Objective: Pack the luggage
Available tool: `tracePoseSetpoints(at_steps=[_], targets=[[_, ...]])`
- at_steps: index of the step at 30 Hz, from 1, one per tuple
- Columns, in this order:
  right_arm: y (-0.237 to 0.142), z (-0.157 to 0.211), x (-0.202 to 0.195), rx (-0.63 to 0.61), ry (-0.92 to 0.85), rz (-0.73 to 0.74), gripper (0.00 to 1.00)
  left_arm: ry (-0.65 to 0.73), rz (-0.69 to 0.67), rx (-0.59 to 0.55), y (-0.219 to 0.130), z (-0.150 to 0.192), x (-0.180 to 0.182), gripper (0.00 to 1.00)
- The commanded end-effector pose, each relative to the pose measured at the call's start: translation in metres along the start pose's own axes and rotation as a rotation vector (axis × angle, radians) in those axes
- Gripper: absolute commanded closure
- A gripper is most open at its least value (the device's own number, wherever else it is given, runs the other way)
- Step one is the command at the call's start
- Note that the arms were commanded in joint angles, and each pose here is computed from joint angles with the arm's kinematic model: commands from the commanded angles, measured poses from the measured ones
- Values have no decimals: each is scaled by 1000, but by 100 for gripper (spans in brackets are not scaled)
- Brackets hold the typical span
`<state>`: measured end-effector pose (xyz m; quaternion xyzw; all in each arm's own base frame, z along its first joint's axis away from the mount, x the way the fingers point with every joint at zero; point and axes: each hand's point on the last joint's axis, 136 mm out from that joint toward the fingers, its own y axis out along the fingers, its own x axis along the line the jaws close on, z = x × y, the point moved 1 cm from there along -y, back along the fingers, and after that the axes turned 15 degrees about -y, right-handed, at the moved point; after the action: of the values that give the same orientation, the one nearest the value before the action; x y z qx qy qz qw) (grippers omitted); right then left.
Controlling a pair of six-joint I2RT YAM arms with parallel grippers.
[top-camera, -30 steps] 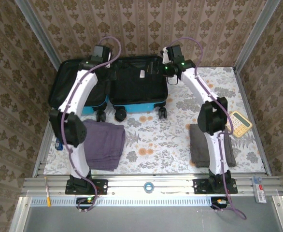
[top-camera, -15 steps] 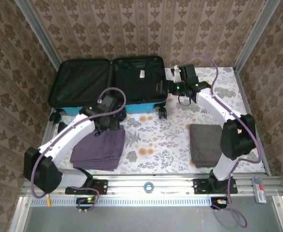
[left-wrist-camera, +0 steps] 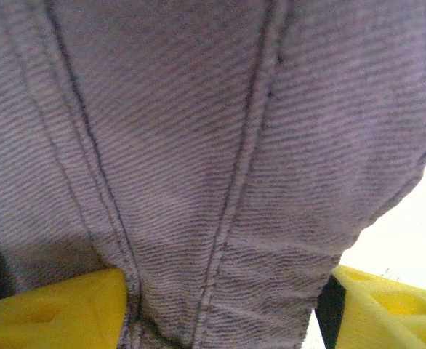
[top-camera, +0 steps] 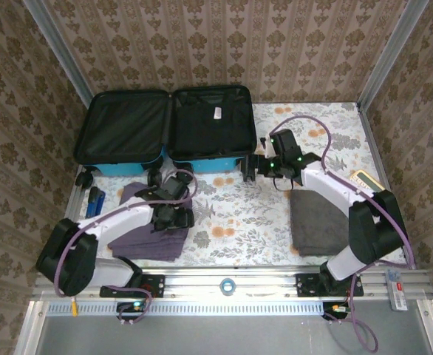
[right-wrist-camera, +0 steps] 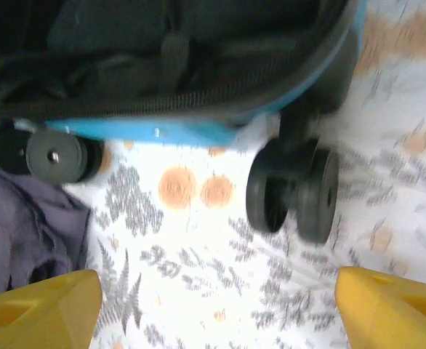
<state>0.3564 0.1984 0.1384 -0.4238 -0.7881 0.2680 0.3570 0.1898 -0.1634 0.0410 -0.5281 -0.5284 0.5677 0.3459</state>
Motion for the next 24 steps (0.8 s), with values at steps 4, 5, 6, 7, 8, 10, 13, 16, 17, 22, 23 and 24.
tracePoseSetpoints(at_steps=[4,5,6,7,8,10,13,16,17,22,23,24], targets=[[13,50,21,70,80,-37,16,114,193,78,18,14,-84,31],[15,56,20,82,86,-35,16,120,218,93,22,18,-97,32],[15,61,20,93,89,-31,16,127,246,104,25,20,-112,32],[14,64,18,100,91,-25,16,139,274,106,25,21,-127,32],[12,66,17,106,83,-16,16,159,299,115,27,24,-142,33],[6,69,15,118,64,1,16,199,324,126,29,28,-167,34],[2,76,11,142,48,16,16,247,333,133,28,30,-184,36],[0,80,8,148,44,25,15,268,359,98,11,25,-188,35],[0,80,7,149,44,27,15,279,365,76,2,22,-188,34],[6,83,5,158,55,26,15,290,358,-16,-37,8,-177,30],[8,84,5,161,57,21,15,281,355,-28,-42,5,-173,30],[9,84,6,160,60,17,15,269,352,-41,-46,2,-168,29]])
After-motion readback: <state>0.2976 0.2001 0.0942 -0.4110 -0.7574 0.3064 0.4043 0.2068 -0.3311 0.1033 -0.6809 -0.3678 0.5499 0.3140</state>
